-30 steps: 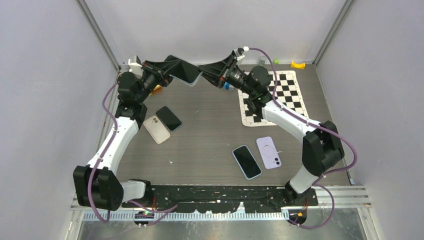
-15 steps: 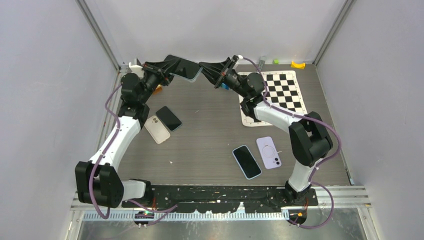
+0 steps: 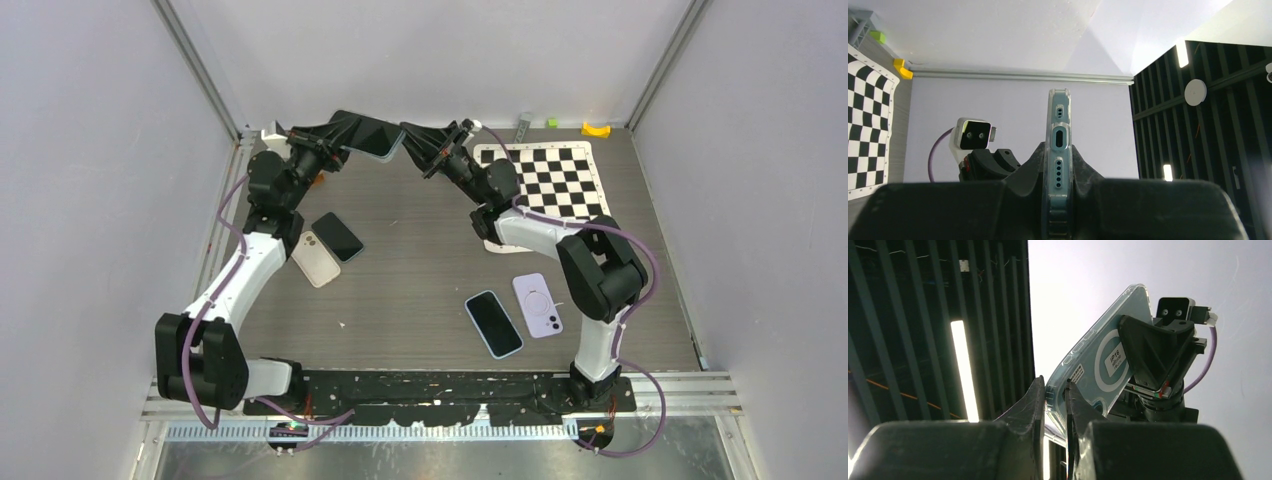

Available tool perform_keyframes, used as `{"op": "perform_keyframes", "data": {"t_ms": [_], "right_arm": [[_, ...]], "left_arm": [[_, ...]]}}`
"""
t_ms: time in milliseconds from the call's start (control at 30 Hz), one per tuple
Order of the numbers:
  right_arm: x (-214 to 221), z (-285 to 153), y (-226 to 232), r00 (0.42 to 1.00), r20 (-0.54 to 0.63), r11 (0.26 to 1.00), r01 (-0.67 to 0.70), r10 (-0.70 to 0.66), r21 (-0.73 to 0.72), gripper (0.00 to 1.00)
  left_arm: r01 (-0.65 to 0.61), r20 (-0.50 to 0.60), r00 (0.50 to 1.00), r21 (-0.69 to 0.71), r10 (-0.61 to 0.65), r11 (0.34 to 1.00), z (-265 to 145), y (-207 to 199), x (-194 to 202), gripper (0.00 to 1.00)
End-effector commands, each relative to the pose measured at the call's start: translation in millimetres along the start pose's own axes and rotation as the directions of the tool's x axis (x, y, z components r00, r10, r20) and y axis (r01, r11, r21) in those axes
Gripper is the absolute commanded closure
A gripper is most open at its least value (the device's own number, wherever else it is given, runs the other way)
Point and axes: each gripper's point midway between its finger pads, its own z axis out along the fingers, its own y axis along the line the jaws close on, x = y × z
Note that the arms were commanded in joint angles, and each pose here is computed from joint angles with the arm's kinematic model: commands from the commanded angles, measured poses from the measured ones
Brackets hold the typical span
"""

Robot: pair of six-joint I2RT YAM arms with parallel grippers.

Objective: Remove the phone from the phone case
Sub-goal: Remove the phone case from the phone.

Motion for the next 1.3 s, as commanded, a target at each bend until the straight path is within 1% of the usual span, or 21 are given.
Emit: {"op": "perform_keyframes", "data": {"t_ms": [0,167,333,500,600,733,800,833,867,900,933,967,1000,1033,1067,1100,1133,1167,1200,1233,1267], "right_arm": [[12,1,-41,0.929,0.007,0.923,-0.367,0.369,0.112,0.99],[16,7,-39,0.911,-0.003,0.906,-0.409,0.412,0.108,0.99],[20,8,-51,0.895,0.017,0.883,-0.442,0.445,0.156,0.99],[15,4,-71,0.874,0.062,0.854,-0.484,0.481,0.192,0.99],[12,3,-76,0.876,0.068,0.855,-0.481,0.477,0.193,0.99],[15,6,-70,0.920,0.022,0.897,-0.387,0.391,0.213,0.99],[10,5,-64,0.952,0.005,0.926,-0.298,0.305,0.233,0.99],[6,4,-71,0.969,0.011,0.934,-0.240,0.245,0.264,0.99],[4,2,-63,0.978,-0.003,0.941,-0.199,0.208,0.273,0.99],[0,0,-71,0.990,-0.003,0.941,-0.130,0.138,0.312,0.98],[-4,-4,-72,0.994,0.008,0.928,-0.107,0.112,0.357,0.95],[-2,-4,-67,0.999,-0.031,0.931,-0.001,0.013,0.366,0.91],[-10,-12,-79,0.998,-0.035,0.901,0.061,-0.051,0.430,0.81],[-8,-14,-71,0.996,-0.042,0.895,0.095,-0.085,0.436,0.74],[-14,-18,-71,0.992,-0.036,0.882,0.122,-0.118,0.455,0.60],[-13,-20,-62,0.991,-0.028,0.888,0.131,-0.133,0.440,0.54],[-13,-17,-44,0.989,-0.026,0.912,0.144,-0.145,0.385,0.43],[-17,-18,-29,0.988,-0.011,0.927,0.147,-0.153,0.345,0.39],[-10,-13,-4,0.988,-0.024,0.955,0.157,-0.156,0.252,0.32],[-11,-13,14,0.985,-0.014,0.965,0.169,-0.169,0.200,0.29],[-4,-12,36,0.981,-0.031,0.974,0.191,-0.189,0.117,0.26]], "left_arm": [[0.098,-0.168,0.985,0.352,-0.040,0.931,-29,-110,50,1.00],[0.100,-0.178,0.983,0.385,-0.032,0.917,-31,-118,54,1.00],[0.098,-0.191,0.982,0.437,-0.015,0.894,-36,-131,59,1.00],[0.099,-0.217,0.976,0.518,0.019,0.849,-43,-151,65,1.00],[0.097,-0.228,0.973,0.524,0.029,0.846,-43,-153,68,1.00],[0.100,-0.220,0.975,0.503,0.015,0.858,-40,-145,65,1.00],[0.105,-0.211,0.978,0.484,-0.001,0.869,-38,-138,62,1.00],[0.107,-0.207,0.978,0.469,-0.009,0.877,-37,-134,61,1.00],[0.111,-0.201,0.979,0.455,-0.019,0.883,-36,-130,59,1.00],[0.113,-0.195,0.980,0.440,-0.028,0.891,-35,-125,57,1.00],[0.115,-0.190,0.981,0.428,-0.035,0.897,-35,-122,56,1.00],[0.117,-0.184,0.982,0.411,-0.043,0.904,-34,-117,55,1.00],[0.116,-0.179,0.983,0.397,-0.047,0.910,-33,-113,54,1.00],[0.116,-0.173,0.983,0.377,-0.053,0.919,-32,-107,53,1.00],[0.115,-0.167,0.984,0.357,-0.058,0.927,-31,-101,51,1.00],[0.112,-0.158,0.986,0.343,-0.060,0.933,-30,-96,50,1.00],[0.111,-0.146,0.987,0.328,-0.066,0.938,-30,-89,47,1.00],[0.107,-0.134,0.989,0.325,-0.066,0.940,-31,-86,44,1.00],[0.103,-0.121,0.990,0.318,-0.067,0.942,-31,-82,38,1.00],[0.098,-0.106,0.992,0.313,-0.068,0.945,-33,-78,33,1.00],[0.094,-0.088,0.994,0.303,-0.070,0.948,-34,-73,26,1.00]]}}
